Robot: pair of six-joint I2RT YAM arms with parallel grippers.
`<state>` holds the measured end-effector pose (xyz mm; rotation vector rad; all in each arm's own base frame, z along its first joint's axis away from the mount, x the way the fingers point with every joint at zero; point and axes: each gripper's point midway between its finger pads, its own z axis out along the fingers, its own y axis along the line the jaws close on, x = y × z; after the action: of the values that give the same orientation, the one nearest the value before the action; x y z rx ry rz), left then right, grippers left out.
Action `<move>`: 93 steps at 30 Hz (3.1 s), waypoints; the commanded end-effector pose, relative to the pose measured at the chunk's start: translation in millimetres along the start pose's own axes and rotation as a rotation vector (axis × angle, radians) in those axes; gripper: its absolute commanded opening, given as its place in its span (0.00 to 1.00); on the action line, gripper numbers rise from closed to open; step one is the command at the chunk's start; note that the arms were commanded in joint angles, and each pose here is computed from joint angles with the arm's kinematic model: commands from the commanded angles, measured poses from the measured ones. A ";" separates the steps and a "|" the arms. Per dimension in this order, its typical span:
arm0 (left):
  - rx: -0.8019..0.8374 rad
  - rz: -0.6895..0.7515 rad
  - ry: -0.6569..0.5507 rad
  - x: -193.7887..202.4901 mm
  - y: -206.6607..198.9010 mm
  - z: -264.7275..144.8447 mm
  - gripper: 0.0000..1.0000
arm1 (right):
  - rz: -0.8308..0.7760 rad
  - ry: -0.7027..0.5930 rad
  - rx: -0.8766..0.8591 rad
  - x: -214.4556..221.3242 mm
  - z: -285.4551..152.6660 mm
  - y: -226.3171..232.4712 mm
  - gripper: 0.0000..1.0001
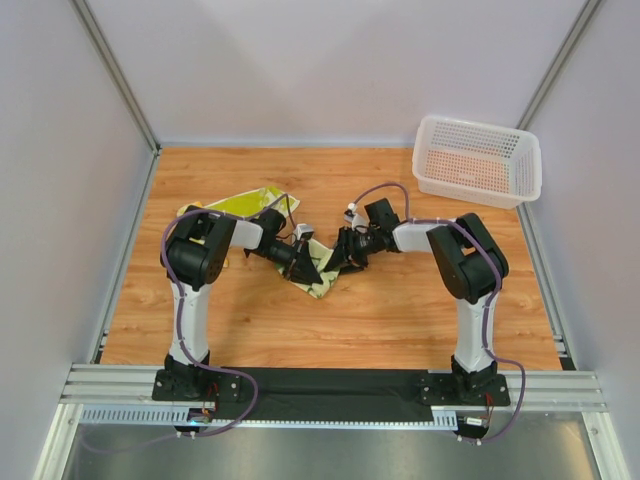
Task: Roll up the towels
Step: Roll the towel
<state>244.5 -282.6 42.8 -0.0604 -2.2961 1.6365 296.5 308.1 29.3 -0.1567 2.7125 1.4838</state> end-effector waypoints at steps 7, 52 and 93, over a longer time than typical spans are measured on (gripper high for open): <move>-0.277 -0.276 -0.044 12.1 41.2 -12.1 0.26 | 0.029 -0.016 0.196 1.1 -0.6 -30.8 0.31; -0.787 0.823 -0.245 25.9 -50.7 12.2 0.41 | 0.149 0.097 0.443 6.4 0.8 -4.1 0.25; -1.376 0.619 -0.040 26.2 98.2 -27.1 0.43 | 0.165 0.131 0.382 1.5 4.1 -8.4 0.30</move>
<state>239.6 -280.4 21.3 -1.1241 -3.2939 0.2340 295.0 310.8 27.1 -0.0105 3.1014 0.9828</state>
